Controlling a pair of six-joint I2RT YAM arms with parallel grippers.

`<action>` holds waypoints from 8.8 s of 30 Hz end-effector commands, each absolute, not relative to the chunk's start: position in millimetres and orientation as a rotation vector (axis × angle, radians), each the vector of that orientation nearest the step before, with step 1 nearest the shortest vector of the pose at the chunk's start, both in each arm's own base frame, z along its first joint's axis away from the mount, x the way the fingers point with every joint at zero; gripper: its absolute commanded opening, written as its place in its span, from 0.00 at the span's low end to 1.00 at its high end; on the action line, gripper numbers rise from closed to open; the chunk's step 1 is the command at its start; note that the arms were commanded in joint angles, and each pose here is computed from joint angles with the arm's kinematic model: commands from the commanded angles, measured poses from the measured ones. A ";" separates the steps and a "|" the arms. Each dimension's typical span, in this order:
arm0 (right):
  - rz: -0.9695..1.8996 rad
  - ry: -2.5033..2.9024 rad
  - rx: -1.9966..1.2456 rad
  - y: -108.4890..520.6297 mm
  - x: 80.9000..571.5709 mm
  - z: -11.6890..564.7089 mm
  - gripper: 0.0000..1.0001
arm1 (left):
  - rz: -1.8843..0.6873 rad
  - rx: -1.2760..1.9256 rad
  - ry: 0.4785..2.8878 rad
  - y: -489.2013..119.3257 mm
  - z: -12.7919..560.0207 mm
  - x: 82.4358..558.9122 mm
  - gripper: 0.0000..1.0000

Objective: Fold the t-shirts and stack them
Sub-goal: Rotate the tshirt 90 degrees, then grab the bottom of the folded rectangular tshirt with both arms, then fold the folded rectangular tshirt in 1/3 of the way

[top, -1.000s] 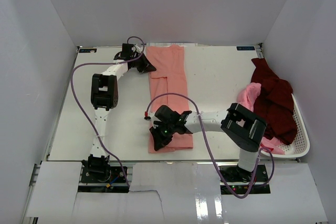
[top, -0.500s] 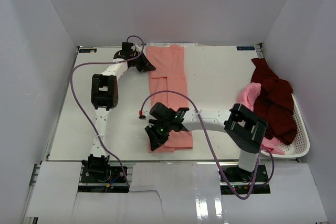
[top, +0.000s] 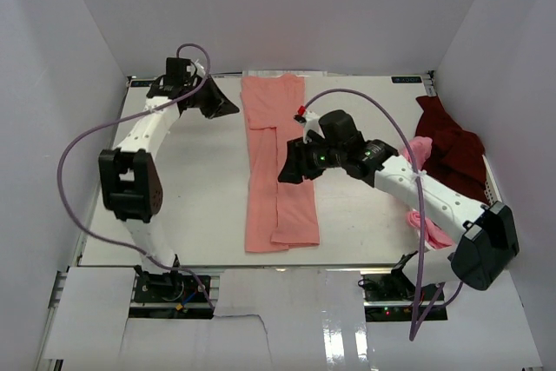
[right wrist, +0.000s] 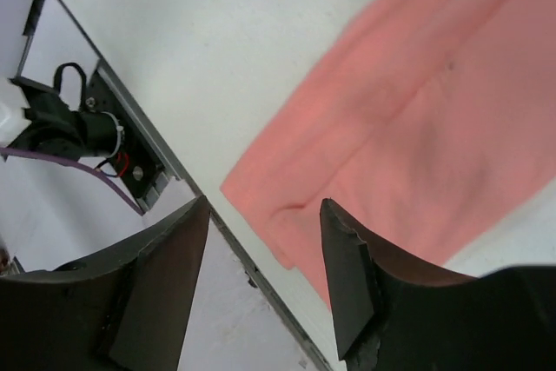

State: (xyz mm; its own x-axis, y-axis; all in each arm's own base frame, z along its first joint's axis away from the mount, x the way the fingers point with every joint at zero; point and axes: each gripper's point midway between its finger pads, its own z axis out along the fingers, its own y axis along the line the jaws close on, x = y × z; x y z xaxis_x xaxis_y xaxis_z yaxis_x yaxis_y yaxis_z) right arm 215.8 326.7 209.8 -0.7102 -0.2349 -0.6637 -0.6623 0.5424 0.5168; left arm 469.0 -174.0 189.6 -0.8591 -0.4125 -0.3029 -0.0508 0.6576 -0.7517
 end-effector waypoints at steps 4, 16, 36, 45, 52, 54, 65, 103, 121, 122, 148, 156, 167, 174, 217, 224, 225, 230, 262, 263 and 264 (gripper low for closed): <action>0.957 2.538 -0.550 269.1 195.3 139.0 0.71 | -1.144 -0.403 2.451 -167.8 173.9 347.9 0.21; 1.193 2.714 -0.259 230.1 158.6 79.2 0.84 | -1.126 -0.633 2.483 -153.2 98.5 234.9 0.70; 1.398 2.811 -0.030 229.6 117.3 25.1 0.62 | -1.222 -0.769 2.582 -162.7 35.3 187.5 0.70; 1.391 2.845 -0.004 227.6 110.7 11.6 0.32 | -1.242 -0.756 2.611 -170.3 34.1 176.7 0.70; 1.389 2.835 -0.024 228.9 113.2 10.9 0.14 | -1.235 -0.729 2.645 -175.9 31.1 167.3 0.70; 1.389 2.829 -0.024 229.2 114.8 11.9 0.13 | -1.225 -0.723 2.651 -176.8 29.4 163.7 0.70; 1.364 2.815 -0.052 231.4 123.3 19.1 0.08 | -1.093 -0.792 2.773 -174.8 2.1 125.8 0.67; 1.362 2.827 -0.066 231.3 122.2 23.9 0.08 | -1.052 -0.775 2.987 -189.5 -27.2 96.7 0.07; 1.258 2.862 -0.128 225.7 119.6 35.1 0.08 | -1.245 -0.743 2.969 -213.7 6.9 93.7 0.00; 1.252 2.860 -0.142 227.1 120.5 37.5 0.08 | -1.250 -0.739 2.966 -214.7 9.5 95.0 0.00; 1.324 2.663 -0.241 248.3 186.2 109.1 0.08 | -1.361 -0.726 2.690 -214.4 102.1 198.4 0.00; 1.312 2.620 -0.247 250.6 227.4 122.3 0.08 | -1.333 -0.662 2.661 -214.2 114.4 243.7 0.00; 1.284 2.569 -0.258 253.4 280.1 134.0 0.08 | -1.286 -0.591 2.616 -217.9 125.6 306.4 0.00; 1.266 2.538 -0.277 260.7 318.1 150.6 0.08 | -1.236 -0.581 2.588 -210.7 132.5 349.4 0.00; 1.257 2.498 -0.249 278.6 448.3 136.4 0.08 | -1.149 -0.484 2.533 -216.8 120.6 473.4 0.00; 1.271 2.490 -0.229 280.9 464.4 131.7 0.08 | -1.146 -0.482 2.539 -218.3 110.3 484.8 0.00; 1.275 2.498 -0.224 280.4 464.6 127.4 0.08 | -1.145 -0.479 2.536 -218.3 110.3 486.2 0.00; 1.297 2.482 -0.227 285.4 474.3 127.8 0.08 | -1.146 -0.480 2.525 -216.7 110.4 494.4 0.00; 1.351 2.394 -0.214 289.9 519.4 101.0 0.08 | -1.139 -0.484 2.484 -213.6 90.8 530.0 0.06; 1.348 2.387 -0.213 289.2 520.9 102.4 0.08 | -1.142 -0.481 2.478 -214.1 92.5 531.4 0.06; 1.349 2.386 -0.212 289.3 521.1 102.6 0.08 | -1.147 -0.481 2.472 -214.6 94.7 532.4 0.06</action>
